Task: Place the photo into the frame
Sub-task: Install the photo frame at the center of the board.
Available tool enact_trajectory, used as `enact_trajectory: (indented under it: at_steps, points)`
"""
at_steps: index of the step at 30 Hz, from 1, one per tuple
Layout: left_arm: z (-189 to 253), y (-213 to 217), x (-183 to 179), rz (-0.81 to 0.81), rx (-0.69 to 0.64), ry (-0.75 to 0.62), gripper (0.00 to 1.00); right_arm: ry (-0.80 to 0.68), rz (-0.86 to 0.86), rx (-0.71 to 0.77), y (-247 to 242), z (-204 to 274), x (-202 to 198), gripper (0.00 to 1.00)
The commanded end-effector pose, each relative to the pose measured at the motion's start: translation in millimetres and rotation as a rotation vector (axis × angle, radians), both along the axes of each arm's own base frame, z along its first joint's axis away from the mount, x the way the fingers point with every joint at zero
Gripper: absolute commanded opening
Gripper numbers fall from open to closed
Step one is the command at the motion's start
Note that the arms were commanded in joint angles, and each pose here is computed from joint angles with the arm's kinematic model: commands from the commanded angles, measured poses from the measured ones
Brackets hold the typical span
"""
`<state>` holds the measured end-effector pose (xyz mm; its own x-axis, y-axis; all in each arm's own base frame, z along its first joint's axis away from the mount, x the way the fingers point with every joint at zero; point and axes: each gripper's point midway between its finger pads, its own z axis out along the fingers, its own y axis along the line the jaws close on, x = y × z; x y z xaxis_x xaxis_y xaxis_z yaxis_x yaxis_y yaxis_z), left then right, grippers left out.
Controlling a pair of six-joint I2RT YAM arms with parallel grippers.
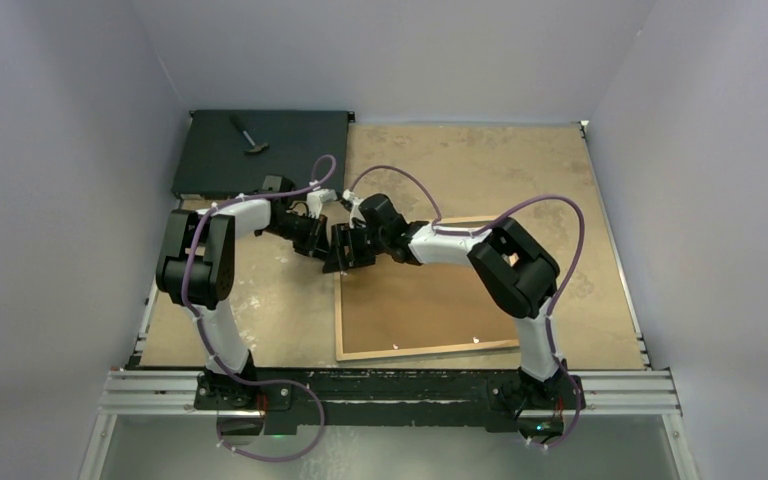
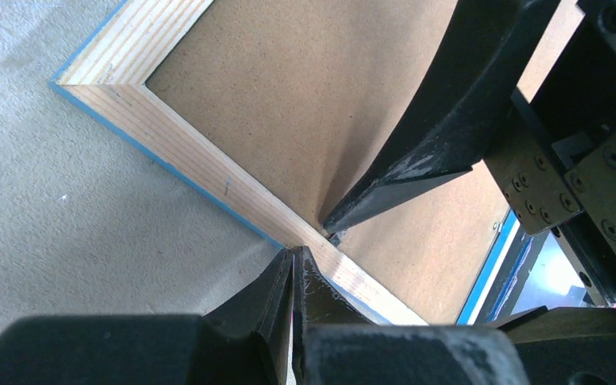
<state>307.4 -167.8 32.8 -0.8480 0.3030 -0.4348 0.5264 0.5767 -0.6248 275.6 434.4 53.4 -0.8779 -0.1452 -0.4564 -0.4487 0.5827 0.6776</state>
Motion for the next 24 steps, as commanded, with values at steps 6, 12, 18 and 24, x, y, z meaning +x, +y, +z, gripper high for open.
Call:
enact_trajectory:
  at_steps: [6, 12, 18, 24]
  points:
    - [12.1, 1.7, 12.0, -0.019, 0.006, -0.086, 0.00, -0.058, 0.048, -0.040, -16.1, -2.1, 13.3, 0.65]
    - [12.6, 1.7, 13.0, -0.019, 0.008, -0.087, 0.00, -0.045, 0.097, -0.001, -10.8, -6.2, 5.5, 0.64]
    - [11.2, 2.3, 12.8, -0.018, 0.010, -0.084, 0.00, -0.015, 0.144, 0.033, -9.5, -4.8, -7.2, 0.62]
    - [11.0, 1.8, 13.3, -0.018, 0.009, -0.082, 0.00, -0.007, 0.160, 0.047, -9.2, -2.1, -12.3, 0.59]
